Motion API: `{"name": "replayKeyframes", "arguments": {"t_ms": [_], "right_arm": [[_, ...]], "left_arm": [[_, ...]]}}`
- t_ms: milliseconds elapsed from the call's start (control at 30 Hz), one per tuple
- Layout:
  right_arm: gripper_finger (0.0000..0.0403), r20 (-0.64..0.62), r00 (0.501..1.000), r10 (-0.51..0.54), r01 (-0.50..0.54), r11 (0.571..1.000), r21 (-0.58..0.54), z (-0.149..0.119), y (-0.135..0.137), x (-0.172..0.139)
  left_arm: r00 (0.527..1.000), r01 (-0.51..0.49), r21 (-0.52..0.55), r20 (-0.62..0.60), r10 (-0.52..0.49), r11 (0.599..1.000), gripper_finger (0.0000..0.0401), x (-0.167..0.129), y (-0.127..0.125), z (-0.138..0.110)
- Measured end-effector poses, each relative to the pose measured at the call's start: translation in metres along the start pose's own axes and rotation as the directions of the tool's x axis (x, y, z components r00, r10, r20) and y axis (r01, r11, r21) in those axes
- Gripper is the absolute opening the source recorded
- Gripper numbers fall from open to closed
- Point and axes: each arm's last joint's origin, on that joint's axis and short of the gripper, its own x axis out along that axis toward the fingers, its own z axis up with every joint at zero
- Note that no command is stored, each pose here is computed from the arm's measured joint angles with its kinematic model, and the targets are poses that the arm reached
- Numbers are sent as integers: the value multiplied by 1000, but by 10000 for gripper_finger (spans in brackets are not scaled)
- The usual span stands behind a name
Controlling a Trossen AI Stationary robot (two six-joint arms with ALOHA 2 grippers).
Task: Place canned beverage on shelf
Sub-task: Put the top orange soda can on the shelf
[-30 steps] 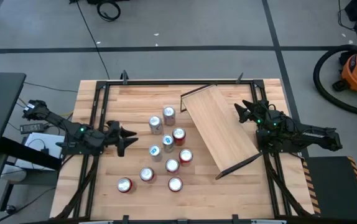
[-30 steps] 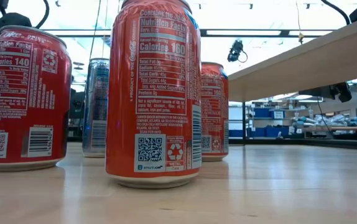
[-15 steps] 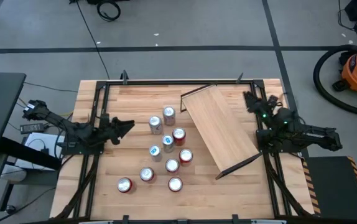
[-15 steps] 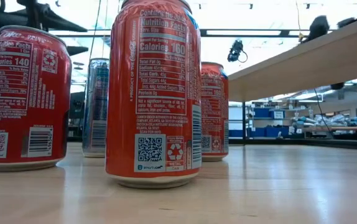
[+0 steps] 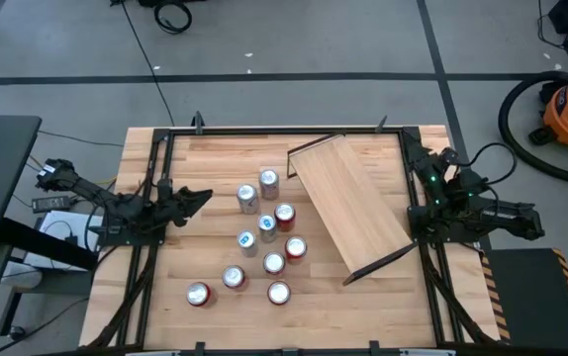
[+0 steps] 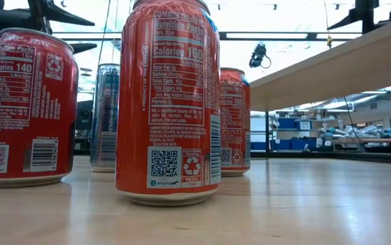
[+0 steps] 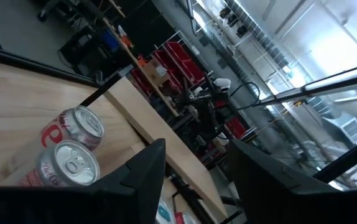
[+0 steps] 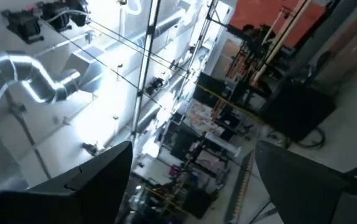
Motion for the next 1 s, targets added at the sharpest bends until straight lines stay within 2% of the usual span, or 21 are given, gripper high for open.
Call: {"name": "replayKeyframes", "arguments": {"t_ms": [133, 233, 267, 333, 400, 533, 633, 767, 900, 1000], "right_arm": [[347, -39, 999, 34, -33, 999, 26, -1, 1, 0], [347, -74, 992, 103, -90, 983, 162, -1, 4, 0], [347, -101, 986, 134, -116, 978, 172, -1, 7, 0], [347, -159, 970, 184, -165, 978, 125, 0, 15, 2], [347, -187, 965, 185, -175, 982, 67, 1, 23, 7], [347, -228, 961, 155, -173, 983, -58, 1, 48, 22], [347, -317, 936, 153, -207, 968, -143, -5, 69, 38], [347, -494, 862, 109, -246, 944, -221, -26, 93, 60], [347, -679, 732, 54, -334, 897, -288, -54, 114, 81], [347, -758, 653, 12, -412, 845, -342, -70, 132, 95]], "left_arm": [[1000, 30, -48, -1, -30, 998, 185, 0, -2, 1], [995, 94, -45, -32, -95, 995, 185, 1, -9, 4], [993, 114, -52, -37, -116, 992, 185, 1, -13, 7], [990, 137, -34, -40, -139, 990, 185, 3, -23, 14], [991, 130, 24, -48, -128, 991, 185, 5, -33, 20], [997, 42, 109, -62, -35, 993, 185, 11, -50, 32], [995, -4, 170, -97, 21, 985, 185, 14, -59, 37], [985, -54, 218, -150, 88, 975, 185, 19, -67, 38], [978, -89, 226, -167, 129, 970, 185, 23, -74, 38], [972, -121, 249, -165, 165, 961, 185, 28, -77, 39]]}}
